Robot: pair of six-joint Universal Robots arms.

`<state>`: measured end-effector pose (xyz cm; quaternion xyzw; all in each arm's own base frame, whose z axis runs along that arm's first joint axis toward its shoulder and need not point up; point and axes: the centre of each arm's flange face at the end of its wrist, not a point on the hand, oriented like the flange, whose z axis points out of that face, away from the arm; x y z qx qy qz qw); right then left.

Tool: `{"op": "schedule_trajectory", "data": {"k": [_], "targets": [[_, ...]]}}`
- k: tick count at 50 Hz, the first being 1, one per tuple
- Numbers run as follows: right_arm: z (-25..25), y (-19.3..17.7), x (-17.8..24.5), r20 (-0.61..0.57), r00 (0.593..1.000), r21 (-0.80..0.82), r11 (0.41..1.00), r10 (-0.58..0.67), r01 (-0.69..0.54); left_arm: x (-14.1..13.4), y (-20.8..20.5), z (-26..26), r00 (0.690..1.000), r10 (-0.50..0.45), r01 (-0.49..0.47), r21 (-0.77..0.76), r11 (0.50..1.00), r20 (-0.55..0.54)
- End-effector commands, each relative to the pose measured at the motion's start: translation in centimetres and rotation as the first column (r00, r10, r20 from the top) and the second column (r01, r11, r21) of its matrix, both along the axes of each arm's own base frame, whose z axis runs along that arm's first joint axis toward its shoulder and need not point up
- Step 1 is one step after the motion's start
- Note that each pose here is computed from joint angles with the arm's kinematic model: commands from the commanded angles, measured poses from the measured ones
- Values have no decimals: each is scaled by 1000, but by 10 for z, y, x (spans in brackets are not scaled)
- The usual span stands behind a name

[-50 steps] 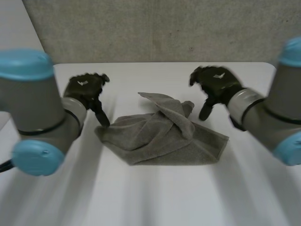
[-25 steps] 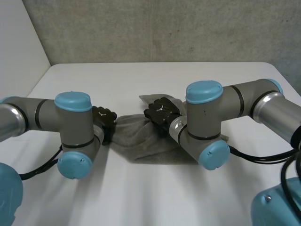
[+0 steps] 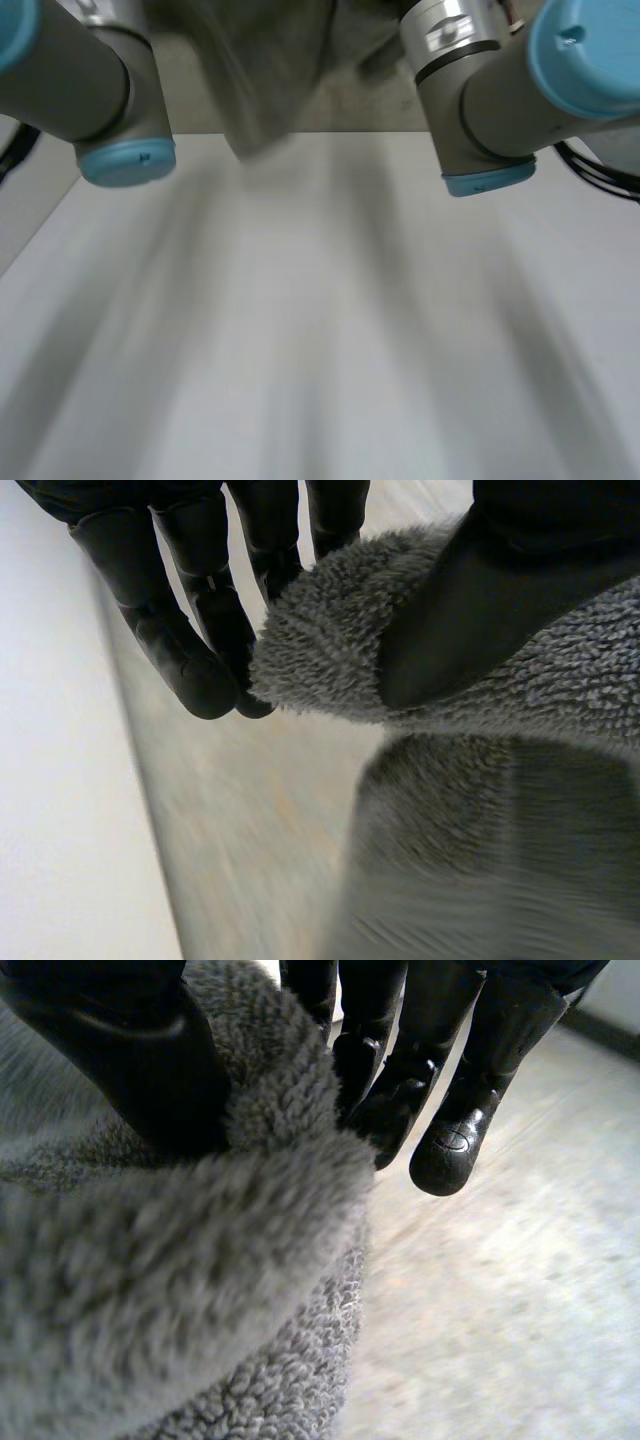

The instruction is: Fold the towel.

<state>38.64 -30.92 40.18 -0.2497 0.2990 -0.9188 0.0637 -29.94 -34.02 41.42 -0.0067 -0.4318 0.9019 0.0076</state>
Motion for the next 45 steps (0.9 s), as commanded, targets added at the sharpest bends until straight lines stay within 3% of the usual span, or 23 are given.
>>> {"op": "schedule_trajectory", "data": {"k": [1, 4, 6, 7, 11, 13, 14, 16, 17, 18, 19, 21, 24, 27, 30, 32, 35, 37, 38, 40, 43, 45], "targets": [[-36, -4, -8, -125, 992, 132, 991, 11, 6, -4, 17, -42, 995, -39, 23, 167, 986, 96], [-66, -2, -8, -225, 972, 234, 972, 60, -6, -5, 20, -67, 987, -65, 27, 245, 969, 147], [-83, 0, -8, -272, 959, 278, 961, 85, -6, -3, 29, -117, 967, -113, 18, 384, 923, 227], [-98, 4, -8, -312, 944, 312, 950, 112, -10, -3, 29, -117, 967, -113, 18, 385, 923, 227], [-134, 11, -10, -396, 904, 379, 925, 159, 3, 10, 48, -183, 938, -165, -30, 545, 838, 306], [-177, 25, -13, -492, 845, 433, 901, 211, 27, 13, 55, -199, 928, -185, -42, 583, 812, 325], [-177, 25, -13, -492, 844, 434, 901, 211, 28, 17, 62, -214, 919, -202, -55, 616, 786, 340], [-213, 39, -20, -597, 769, 451, 889, 229, 85, 20, 69, -227, 910, -218, -69, 647, 759, 353], [-213, 39, -20, -597, 768, 451, 888, 229, 85, 24, 75, -238, 901, -232, -82, 671, 737, 365], [-226, 45, -25, -645, 728, 448, 887, 233, 114, 24, 75, -238, 901, -232, -82, 671, 736, 365], [-226, 45, -25, -645, 727, 448, 887, 233, 114, 26, 81, -246, 894, -246, -92, 692, 716, 374], [-243, 54, -36, -714, 655, 457, 874, 247, 168, 29, 86, -253, 886, -255, -107, 707, 699, 387], [-249, 60, -44, -727, 625, 506, 837, 284, 208, 35, 96, -262, 870, -273, -129, 724, 677, 411], [-246, 61, -49, -722, 624, 534, 814, 299, 228, 36, 104, -261, 856, -285, -138, 722, 678, 431], [-227, 61, -59, -692, 651, 584, 771, 310, 253, 37, 113, -251, 853, -289, -127, 709, 694, 435], [-199, 61, -67, -635, 707, 635, 731, 311, 249, 37, 118, -247, 853, -291, -117, 703, 701, 433], [-188, 58, -69, -600, 738, 663, 708, 308, 243, 36, 128, -238, 853, -299, -96, 691, 717, 428], [-172, 49, -71, -519, 801, 723, 654, 300, 224, 35, 134, -234, 851, -307, -82, 686, 723, 426], [-172, 49, -71, -518, 801, 723, 653, 300, 223, 34, 139, -231, 849, -314, -72, 682, 728, 424], [-155, 39, -75, -436, 857, 770, 607, 277, 195, 34, 144, -231, 846, -322, -65, 682, 728, 424], [-146, 33, -78, -398, 879, 787, 589, 262, 181, 34, 153, -232, 839, -338, -56, 685, 726, 427], [-140, 22, -81, -357, 900, 820, 545, 248, 175, 35, 157, -234, 834, -347, -55, 690, 721, 429]]}}
